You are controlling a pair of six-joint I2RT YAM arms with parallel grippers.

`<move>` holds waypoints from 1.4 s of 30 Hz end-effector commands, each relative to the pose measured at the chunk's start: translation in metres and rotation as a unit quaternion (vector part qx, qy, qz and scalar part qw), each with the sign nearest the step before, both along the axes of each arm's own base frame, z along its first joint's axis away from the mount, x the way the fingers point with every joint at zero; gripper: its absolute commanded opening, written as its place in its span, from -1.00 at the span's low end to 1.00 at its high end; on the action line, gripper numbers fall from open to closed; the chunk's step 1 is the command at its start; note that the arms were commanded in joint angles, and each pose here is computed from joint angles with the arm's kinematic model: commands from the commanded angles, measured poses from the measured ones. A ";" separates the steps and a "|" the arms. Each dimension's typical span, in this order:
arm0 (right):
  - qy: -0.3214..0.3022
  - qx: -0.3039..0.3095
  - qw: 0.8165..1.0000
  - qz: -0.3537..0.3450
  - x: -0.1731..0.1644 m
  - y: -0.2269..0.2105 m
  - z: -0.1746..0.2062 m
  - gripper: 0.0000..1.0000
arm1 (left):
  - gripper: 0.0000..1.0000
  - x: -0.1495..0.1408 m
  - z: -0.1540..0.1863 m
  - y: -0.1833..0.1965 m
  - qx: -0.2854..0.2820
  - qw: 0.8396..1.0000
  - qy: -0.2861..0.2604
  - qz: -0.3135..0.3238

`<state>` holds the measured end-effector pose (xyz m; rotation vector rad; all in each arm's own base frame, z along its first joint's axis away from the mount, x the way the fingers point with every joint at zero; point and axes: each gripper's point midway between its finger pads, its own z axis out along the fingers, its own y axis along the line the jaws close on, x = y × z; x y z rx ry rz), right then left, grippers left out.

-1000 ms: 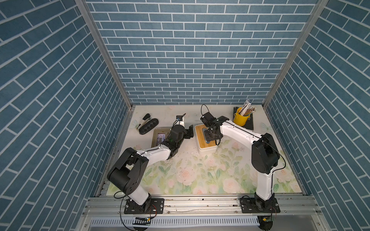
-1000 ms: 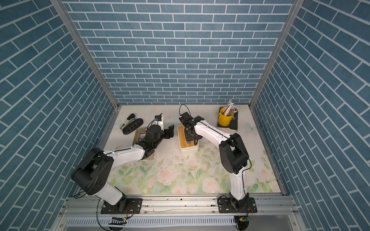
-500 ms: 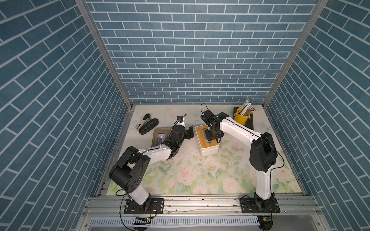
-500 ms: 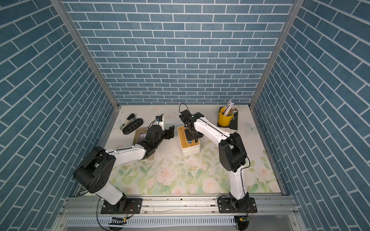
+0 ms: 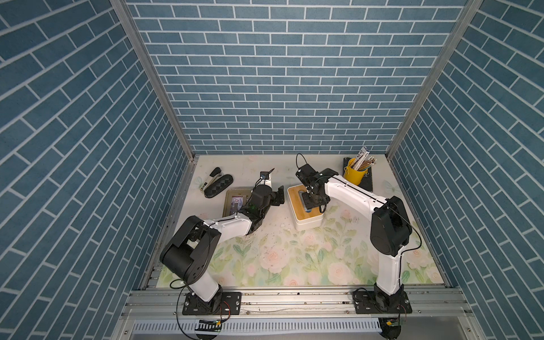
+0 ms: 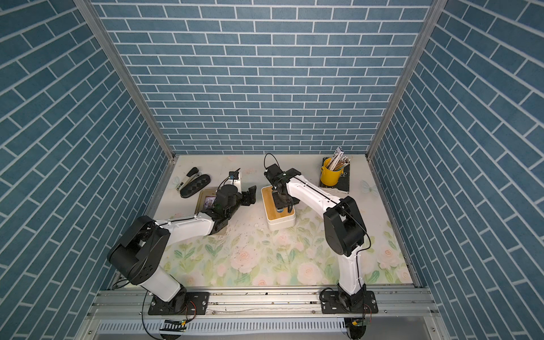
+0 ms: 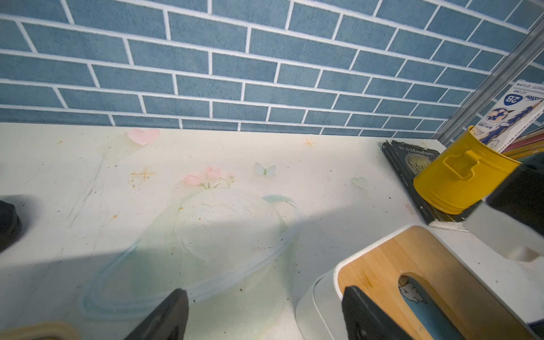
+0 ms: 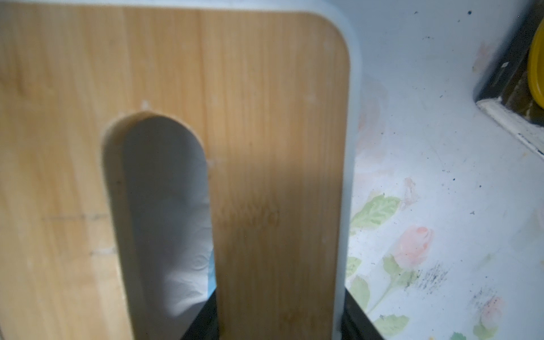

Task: Put the tissue paper into the tissue box
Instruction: Close the box lid on the tissue box.

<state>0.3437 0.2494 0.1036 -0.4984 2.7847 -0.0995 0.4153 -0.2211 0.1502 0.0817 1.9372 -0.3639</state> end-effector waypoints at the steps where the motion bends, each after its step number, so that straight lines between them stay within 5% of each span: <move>1: -0.060 0.028 0.998 0.001 0.007 0.004 0.027 -0.65 | 0.74 -0.002 0.008 0.003 0.000 1.000 -0.013 0.002; 42: 0.095 -0.054 0.993 0.035 -0.010 -0.002 -0.016 -0.64 | 0.74 -0.001 0.004 0.003 0.002 1.000 -0.009 0.000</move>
